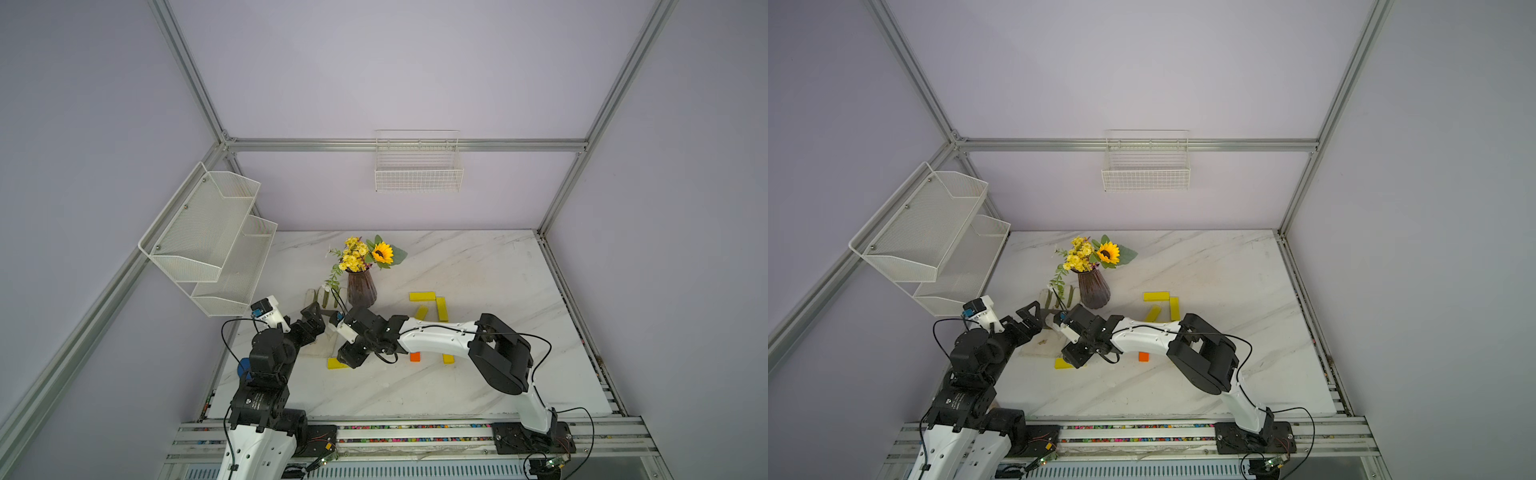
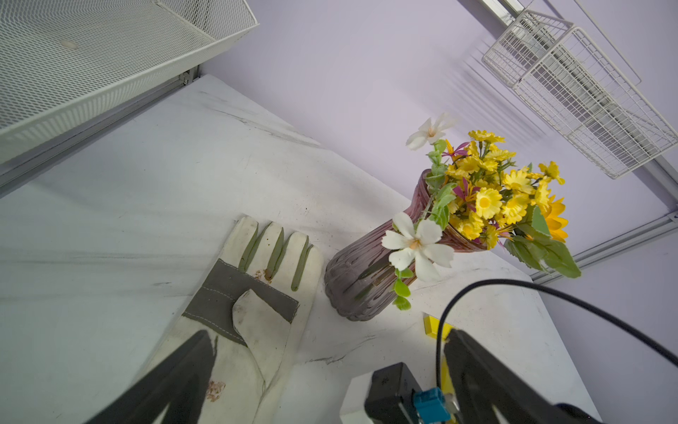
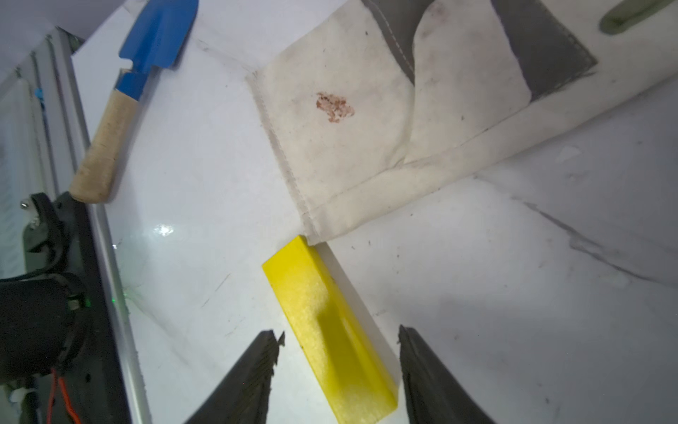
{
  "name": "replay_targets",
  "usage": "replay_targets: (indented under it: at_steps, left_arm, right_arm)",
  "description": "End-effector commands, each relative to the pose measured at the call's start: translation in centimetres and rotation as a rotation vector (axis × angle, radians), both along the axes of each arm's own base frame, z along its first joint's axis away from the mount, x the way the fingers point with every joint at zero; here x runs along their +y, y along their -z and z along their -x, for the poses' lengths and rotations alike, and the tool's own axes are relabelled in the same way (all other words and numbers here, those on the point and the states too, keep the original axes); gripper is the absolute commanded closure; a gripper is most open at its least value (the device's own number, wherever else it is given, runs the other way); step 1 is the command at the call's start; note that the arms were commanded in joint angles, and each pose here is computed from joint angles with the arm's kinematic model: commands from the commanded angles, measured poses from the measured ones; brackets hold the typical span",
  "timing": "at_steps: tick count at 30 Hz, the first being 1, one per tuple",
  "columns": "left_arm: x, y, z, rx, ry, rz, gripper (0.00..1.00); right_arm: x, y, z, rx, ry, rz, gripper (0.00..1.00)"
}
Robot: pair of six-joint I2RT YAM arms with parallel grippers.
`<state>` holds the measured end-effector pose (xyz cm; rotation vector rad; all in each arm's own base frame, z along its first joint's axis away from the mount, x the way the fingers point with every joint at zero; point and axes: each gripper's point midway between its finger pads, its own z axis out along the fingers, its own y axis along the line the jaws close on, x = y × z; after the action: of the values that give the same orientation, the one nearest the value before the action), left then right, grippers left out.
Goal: Assemble the number 8 with building blocks
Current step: Pick up the building block from the center of the board.
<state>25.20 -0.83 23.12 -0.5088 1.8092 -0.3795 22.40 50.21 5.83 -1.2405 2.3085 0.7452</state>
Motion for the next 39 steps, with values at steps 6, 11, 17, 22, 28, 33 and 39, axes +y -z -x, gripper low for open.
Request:
replay_targets:
  at_steps: [6, 11, 17, 22, 28, 33, 39]
  left_arm:
    - [0.1, -1.8, 0.0, -0.054, -0.005, -0.003, 0.00]
    - [0.1, -1.6, -0.1, -0.051, -0.005, 0.000, 0.00]
    - [0.1, -1.6, -0.2, -0.050, -0.001, -0.003, 0.00]
    - [0.1, -1.6, -0.2, -0.049, -0.002, -0.008, 0.00]
    - [0.1, -1.5, -0.2, -0.049, -0.003, -0.010, 0.00]
    - [0.2, -1.8, 0.0, -0.055, -0.008, -0.012, 0.00]
    - [0.4, -2.1, 0.3, -0.067, -0.018, -0.013, 0.00]
  right_arm:
    - [-1.7, 2.7, 1.8, -0.082, -0.197, 0.153, 0.40]
    - [-1.0, 1.9, 2.4, -0.091, -0.244, 0.121, 0.39]
    - [-0.3, 3.5, 2.3, -0.131, -0.278, 0.191, 0.39]
    - [0.3, 4.2, 1.7, -0.181, -0.288, 0.234, 0.38]
    - [-0.1, 5.2, 1.5, -0.189, -0.291, 0.270, 0.50]
    - [-1.0, 5.4, 2.0, -0.187, -0.307, 0.279, 0.85]
    - [-2.0, 1.6, 2.8, -0.254, -0.295, 0.191, 0.88]
